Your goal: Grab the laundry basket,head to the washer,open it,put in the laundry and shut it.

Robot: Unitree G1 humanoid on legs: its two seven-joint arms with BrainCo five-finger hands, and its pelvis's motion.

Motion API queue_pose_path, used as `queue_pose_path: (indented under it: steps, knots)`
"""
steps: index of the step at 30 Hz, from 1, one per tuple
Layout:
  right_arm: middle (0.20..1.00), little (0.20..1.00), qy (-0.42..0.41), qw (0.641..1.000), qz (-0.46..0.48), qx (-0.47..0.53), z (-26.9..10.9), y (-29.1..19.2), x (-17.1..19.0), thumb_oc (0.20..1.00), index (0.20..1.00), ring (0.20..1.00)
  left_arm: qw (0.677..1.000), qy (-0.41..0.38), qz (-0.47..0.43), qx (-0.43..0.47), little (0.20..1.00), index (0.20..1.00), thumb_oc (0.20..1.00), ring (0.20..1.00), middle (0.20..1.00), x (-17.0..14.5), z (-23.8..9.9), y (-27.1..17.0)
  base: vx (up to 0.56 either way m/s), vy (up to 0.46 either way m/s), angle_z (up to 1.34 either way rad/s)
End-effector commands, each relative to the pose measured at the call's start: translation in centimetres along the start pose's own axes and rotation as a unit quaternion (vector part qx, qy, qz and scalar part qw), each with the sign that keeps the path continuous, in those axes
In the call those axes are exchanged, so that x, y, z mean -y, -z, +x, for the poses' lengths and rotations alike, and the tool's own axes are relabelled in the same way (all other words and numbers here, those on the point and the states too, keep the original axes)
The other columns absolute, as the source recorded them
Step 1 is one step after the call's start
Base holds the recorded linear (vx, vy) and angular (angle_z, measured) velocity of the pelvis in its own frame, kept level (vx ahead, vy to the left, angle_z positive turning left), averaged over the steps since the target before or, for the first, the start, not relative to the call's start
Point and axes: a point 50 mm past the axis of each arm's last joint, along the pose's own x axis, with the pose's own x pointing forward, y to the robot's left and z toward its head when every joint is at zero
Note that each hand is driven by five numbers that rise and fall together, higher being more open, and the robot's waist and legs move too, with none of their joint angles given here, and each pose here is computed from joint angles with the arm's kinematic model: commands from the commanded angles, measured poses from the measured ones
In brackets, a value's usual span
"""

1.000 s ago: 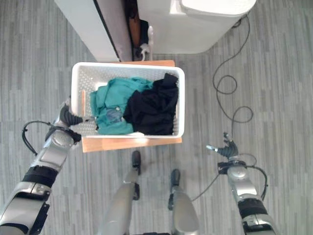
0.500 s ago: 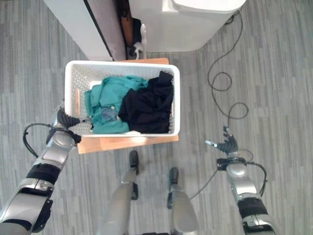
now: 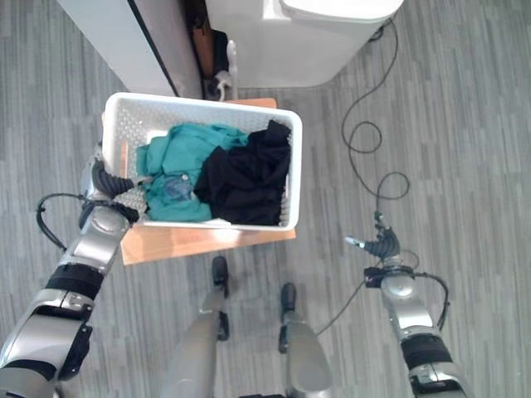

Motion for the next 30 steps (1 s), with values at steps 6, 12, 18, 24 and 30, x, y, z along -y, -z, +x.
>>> queue_pose_path:
  steps: [6,12,18,24,30]
  knots:
    - [1.0,1.0,0.018,0.998,-0.005,0.062,-0.2,-2.2,1.3,1.0,1.0,1.0,1.0,-0.015,-0.01,-0.02,1.0,1.0,1.0,1.0,1.0,-0.2,1.1,-0.3,0.0,-0.01,-0.07]
    - [1.0,1.0,0.027,0.991,0.004,0.128,0.9,-6.3,0.9,1.0,1.0,1.0,1.0,0.002,-0.014,-0.027,1.0,1.0,1.0,1.0,1.0,0.8,0.9,-0.5,0.0,-0.002,-0.09]
    - [1.0,1.0,0.035,0.986,0.006,0.164,2.0,-9.8,-0.2,1.0,1.0,1.0,0.999,0.014,-0.034,-0.007,1.0,1.0,1.0,1.0,1.0,1.9,0.3,-1.9,0.0,-0.001,-0.03]
    - [1.0,1.0,0.026,0.987,-0.024,0.155,3.0,-10.9,-2.1,1.0,1.0,1.0,0.999,0.017,-0.037,0.02,1.0,1.0,1.0,1.0,1.0,2.2,0.0,-3.2,0.0,0.0,0.01]
    - [1.0,1.0,0.031,0.987,-0.055,0.144,4.3,-12.2,-3.5,1.0,1.0,1.0,0.998,0.009,-0.037,0.039,1.0,1.0,1.0,1.0,1.0,2.1,0.3,-4.8,0.0,0.004,0.03]
